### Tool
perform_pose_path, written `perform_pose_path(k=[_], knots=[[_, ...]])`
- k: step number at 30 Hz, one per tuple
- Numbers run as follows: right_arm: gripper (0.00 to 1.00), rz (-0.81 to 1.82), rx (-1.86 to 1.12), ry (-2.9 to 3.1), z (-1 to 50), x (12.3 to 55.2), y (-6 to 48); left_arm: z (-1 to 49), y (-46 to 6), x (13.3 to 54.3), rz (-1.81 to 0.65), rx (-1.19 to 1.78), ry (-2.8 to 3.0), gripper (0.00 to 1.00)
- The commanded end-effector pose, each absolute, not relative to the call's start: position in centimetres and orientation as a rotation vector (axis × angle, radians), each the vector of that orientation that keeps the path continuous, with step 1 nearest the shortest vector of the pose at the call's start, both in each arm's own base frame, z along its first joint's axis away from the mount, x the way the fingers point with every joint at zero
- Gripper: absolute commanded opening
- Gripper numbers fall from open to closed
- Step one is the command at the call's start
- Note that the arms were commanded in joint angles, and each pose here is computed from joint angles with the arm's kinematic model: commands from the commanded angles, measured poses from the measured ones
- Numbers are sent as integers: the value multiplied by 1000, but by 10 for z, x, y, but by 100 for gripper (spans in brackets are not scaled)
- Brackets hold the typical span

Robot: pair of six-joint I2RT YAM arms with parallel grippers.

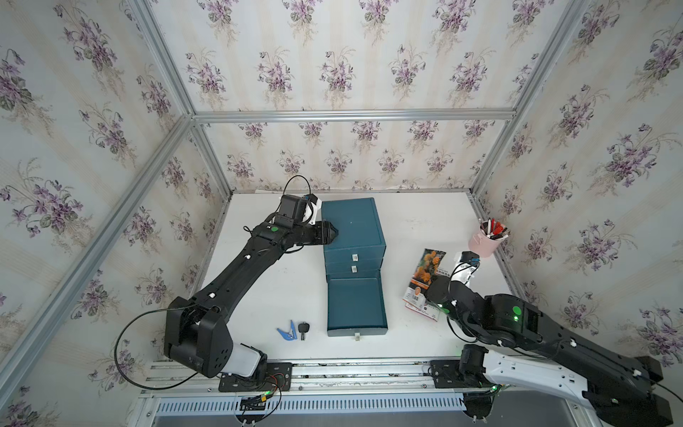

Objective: Take the seed bags out of the drawer
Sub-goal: Place the seed packet at the center of the board.

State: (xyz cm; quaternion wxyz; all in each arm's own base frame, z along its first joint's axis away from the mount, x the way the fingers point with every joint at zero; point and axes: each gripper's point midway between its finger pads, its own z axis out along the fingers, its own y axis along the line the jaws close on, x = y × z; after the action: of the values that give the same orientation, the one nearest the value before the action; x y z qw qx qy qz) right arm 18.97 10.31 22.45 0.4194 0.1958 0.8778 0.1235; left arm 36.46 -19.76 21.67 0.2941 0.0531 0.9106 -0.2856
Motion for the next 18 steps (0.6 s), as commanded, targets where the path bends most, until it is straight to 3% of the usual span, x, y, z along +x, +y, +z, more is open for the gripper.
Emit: perform_pose_path(k=[1,9,18], knots=[[0,257,482,2305,197,187,90,190,-182,348,-664,119,2561,66],[0,267,515,2384,154,221,86,188,-181,347,-662,120,2563,66],[0,325,543,2395,138,274,87,186,-179,350,-669,105,2564,66]])
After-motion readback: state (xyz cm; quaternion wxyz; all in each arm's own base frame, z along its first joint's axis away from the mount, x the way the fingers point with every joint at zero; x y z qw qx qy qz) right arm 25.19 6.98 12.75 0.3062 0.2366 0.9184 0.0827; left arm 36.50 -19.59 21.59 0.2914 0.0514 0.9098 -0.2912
